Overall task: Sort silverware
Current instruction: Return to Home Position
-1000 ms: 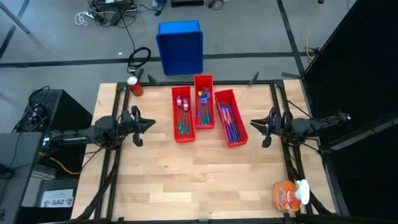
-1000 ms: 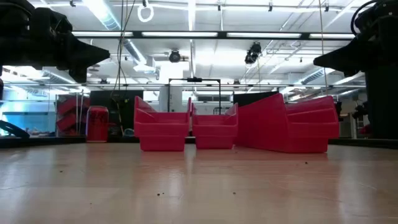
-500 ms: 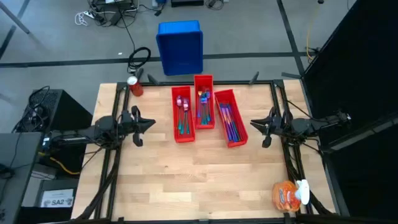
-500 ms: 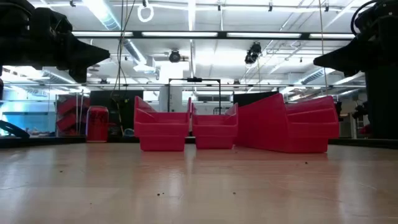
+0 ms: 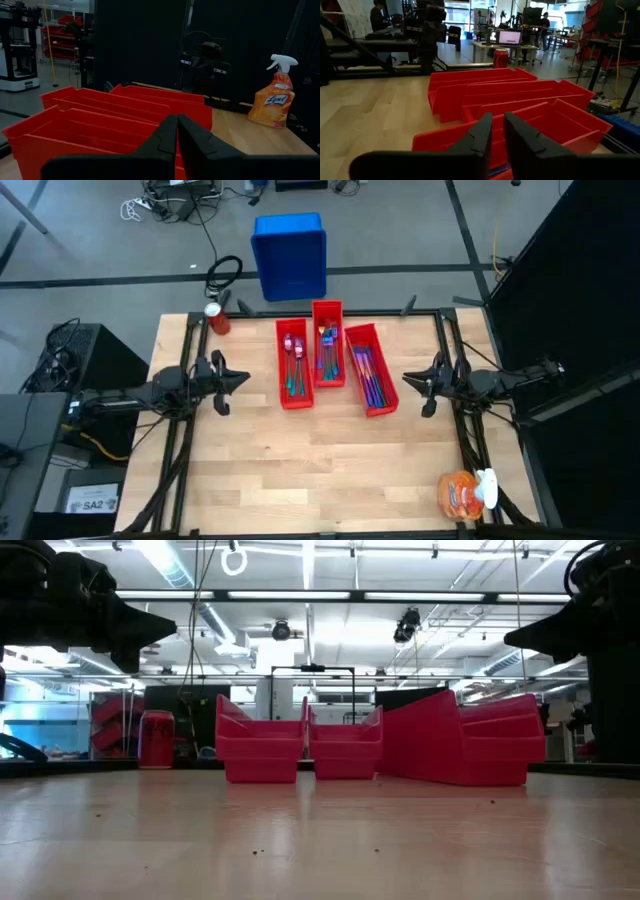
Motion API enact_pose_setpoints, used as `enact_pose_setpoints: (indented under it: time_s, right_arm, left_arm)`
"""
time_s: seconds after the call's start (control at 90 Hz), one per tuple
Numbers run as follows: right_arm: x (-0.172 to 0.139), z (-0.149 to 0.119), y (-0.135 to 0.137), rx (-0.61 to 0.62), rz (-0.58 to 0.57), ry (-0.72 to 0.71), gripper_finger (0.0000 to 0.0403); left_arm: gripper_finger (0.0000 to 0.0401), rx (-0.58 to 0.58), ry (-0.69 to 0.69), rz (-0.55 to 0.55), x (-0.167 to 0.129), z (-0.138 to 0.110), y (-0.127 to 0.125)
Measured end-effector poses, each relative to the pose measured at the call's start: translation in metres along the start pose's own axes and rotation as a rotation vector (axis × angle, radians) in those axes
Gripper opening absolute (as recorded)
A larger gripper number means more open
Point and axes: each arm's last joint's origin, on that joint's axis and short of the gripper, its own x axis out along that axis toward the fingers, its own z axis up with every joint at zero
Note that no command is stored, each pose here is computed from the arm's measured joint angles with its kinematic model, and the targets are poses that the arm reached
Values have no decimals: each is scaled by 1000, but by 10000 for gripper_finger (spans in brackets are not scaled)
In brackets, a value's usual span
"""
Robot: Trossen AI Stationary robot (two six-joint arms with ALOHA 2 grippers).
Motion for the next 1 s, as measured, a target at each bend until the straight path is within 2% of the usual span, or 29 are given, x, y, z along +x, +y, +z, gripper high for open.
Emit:
enact_pose_setpoints:
  time_s: [1.0]
  right_arm:
    - [0, 0, 0, 0, 0, -1, 27]
  left_arm:
    - [0, 0, 0, 0, 0, 0, 0]
